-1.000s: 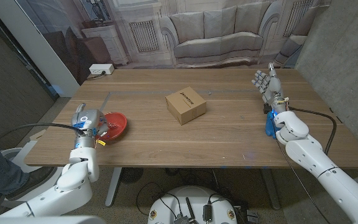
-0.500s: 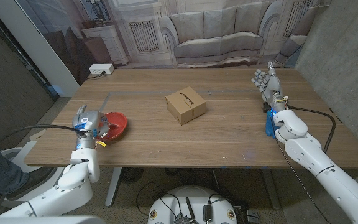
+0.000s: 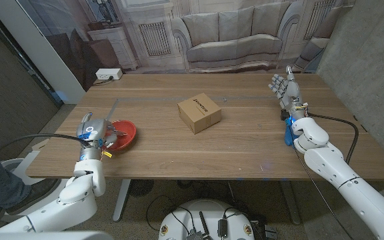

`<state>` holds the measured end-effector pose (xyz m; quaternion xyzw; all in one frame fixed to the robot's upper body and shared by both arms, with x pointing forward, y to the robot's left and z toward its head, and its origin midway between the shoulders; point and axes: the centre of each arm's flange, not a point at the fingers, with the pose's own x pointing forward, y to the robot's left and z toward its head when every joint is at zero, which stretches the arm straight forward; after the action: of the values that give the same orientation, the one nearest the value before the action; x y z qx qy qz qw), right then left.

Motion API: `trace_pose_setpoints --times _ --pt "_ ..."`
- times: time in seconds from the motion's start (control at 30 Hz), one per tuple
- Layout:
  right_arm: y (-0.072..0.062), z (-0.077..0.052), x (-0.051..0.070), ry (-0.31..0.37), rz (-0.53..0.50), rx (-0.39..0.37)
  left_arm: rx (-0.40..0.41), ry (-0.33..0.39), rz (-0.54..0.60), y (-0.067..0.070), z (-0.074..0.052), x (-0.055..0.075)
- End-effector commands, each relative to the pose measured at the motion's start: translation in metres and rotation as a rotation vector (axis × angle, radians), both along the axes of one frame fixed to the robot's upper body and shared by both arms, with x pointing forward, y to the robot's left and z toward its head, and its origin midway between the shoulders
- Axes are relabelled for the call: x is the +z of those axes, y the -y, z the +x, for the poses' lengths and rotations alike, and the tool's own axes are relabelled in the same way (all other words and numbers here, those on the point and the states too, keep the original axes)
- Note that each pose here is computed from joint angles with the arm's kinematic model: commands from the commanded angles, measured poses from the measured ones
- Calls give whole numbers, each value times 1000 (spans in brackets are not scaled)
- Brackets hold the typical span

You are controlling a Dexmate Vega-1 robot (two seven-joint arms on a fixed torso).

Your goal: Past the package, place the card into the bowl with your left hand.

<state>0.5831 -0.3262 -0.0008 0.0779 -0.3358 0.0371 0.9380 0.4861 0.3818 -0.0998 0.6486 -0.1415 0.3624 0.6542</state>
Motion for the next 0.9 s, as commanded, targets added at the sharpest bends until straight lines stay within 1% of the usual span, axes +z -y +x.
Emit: trace_pose_setpoints --times 0.03,0.3,0.9 --pt "-1 0 1 -2 -9 1 -7 -22 -2 0 0 1" --pt "1 0 1 -2 0 0 -12 -30 -1 1 -1 3" --pt "3 -1 -1 -6 1 -1 -23 -63 -3 2 -3 3"
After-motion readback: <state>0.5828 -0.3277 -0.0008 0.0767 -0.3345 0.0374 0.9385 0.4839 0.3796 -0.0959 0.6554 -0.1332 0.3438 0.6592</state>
